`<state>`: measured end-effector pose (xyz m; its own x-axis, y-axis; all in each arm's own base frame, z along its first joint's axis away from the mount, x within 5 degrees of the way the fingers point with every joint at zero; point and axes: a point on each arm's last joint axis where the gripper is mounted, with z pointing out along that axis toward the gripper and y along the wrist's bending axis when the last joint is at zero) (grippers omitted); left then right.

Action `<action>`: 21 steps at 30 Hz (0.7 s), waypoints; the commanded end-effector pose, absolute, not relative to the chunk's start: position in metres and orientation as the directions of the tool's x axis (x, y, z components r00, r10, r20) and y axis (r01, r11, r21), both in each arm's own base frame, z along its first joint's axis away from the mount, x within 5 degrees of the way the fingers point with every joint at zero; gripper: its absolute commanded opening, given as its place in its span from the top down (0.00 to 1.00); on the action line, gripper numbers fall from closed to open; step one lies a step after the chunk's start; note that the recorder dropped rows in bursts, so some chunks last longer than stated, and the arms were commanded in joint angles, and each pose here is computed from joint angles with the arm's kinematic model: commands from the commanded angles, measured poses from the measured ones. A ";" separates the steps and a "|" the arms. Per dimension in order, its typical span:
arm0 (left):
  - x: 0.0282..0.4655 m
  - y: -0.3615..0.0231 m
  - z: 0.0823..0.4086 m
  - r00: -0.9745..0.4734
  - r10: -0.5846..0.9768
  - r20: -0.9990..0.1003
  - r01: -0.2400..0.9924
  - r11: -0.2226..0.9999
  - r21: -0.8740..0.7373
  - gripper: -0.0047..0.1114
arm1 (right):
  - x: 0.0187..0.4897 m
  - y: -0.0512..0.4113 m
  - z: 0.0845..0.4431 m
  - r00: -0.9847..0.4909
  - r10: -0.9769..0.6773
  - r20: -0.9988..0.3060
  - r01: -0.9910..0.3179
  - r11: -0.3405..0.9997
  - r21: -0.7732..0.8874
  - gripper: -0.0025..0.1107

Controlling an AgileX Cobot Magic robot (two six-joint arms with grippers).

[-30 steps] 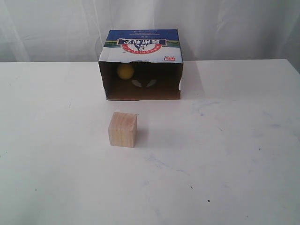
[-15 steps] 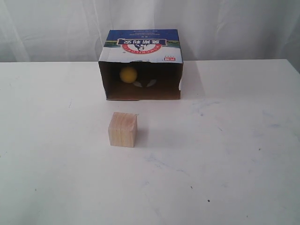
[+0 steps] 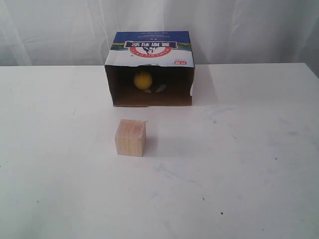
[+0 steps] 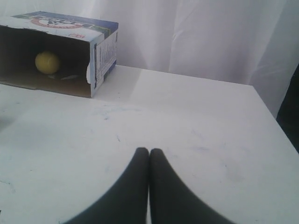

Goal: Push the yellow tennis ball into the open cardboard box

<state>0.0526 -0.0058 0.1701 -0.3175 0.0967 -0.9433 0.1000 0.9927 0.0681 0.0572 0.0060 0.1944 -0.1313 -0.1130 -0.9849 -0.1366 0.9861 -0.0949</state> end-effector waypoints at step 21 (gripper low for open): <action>0.052 -0.006 0.169 -0.318 0.086 -0.944 0.095 0.994 0.058 0.96 | 0.057 0.005 0.192 -0.133 -0.168 -0.977 -0.137 0.979 -0.149 0.98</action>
<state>0.0526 -0.0058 0.1701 -0.3175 0.0967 -0.9433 0.1000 0.9927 0.0681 0.0571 0.0060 0.1939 -0.1299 -0.1626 -0.9781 -0.1429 0.9792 -0.1438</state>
